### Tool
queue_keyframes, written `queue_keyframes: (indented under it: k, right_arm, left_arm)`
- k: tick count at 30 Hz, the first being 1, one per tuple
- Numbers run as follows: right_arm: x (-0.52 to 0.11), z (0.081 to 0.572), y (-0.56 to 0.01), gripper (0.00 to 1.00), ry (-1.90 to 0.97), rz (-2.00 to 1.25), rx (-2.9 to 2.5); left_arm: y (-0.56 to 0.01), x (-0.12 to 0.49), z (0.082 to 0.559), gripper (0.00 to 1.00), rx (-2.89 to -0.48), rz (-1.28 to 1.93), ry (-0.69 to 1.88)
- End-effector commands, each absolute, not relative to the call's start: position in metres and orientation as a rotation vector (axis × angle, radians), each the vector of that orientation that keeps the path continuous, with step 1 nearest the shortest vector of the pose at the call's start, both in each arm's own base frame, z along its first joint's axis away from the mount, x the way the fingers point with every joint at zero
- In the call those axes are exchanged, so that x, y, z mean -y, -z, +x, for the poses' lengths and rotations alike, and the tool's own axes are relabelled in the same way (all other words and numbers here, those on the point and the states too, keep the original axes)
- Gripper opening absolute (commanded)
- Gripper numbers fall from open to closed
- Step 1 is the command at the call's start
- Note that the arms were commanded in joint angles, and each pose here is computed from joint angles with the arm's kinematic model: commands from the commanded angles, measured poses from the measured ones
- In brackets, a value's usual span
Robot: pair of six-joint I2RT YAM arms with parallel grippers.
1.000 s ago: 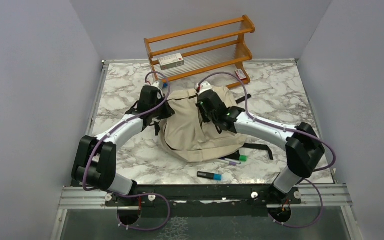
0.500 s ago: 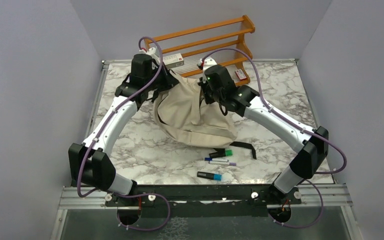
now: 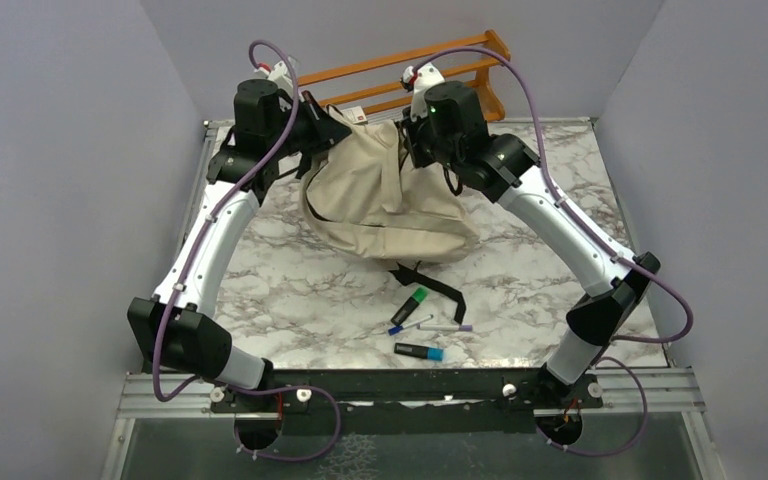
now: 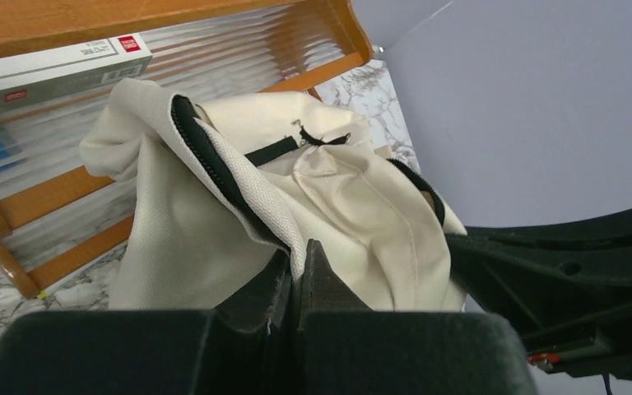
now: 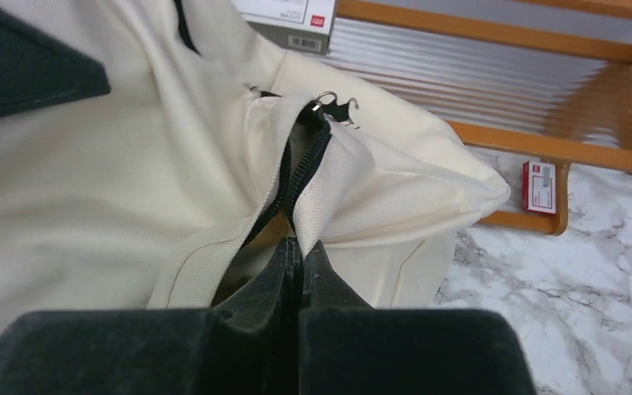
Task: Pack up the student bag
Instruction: Pick up the student bag at the center of the board.
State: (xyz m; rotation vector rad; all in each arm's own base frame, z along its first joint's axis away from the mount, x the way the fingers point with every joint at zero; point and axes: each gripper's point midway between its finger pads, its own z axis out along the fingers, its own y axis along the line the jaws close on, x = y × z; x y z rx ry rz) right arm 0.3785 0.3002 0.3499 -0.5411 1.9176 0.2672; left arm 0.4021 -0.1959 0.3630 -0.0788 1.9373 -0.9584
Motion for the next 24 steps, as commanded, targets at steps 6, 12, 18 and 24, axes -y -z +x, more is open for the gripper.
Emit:
queue_keyframes:
  k: [6, 12, 18, 24]
  right_arm:
    - [-0.304, 0.397, -0.464, 0.01, -0.376, -0.428, -1.616]
    - [-0.266, 0.412, -0.451, 0.01, -0.298, -0.36, -1.662]
    - [-0.211, 0.429, -0.441, 0.0, -0.249, -0.265, -1.701]
    - [-0.153, 0.44, -0.438, 0.01, -0.14, -0.157, -1.72]
  left_arm:
    - [-0.382, 0.177, 0.392, 0.0, -1.911, -0.044, 1.025]
    - [-0.353, 0.192, 0.384, 0.0, -1.968, 0.034, 1.08]
    - [-0.33, 0.235, 0.382, 0.0, -2.007, 0.123, 1.113]
    - [-0.315, 0.293, 0.391, 0.0, -2.023, 0.226, 1.162]
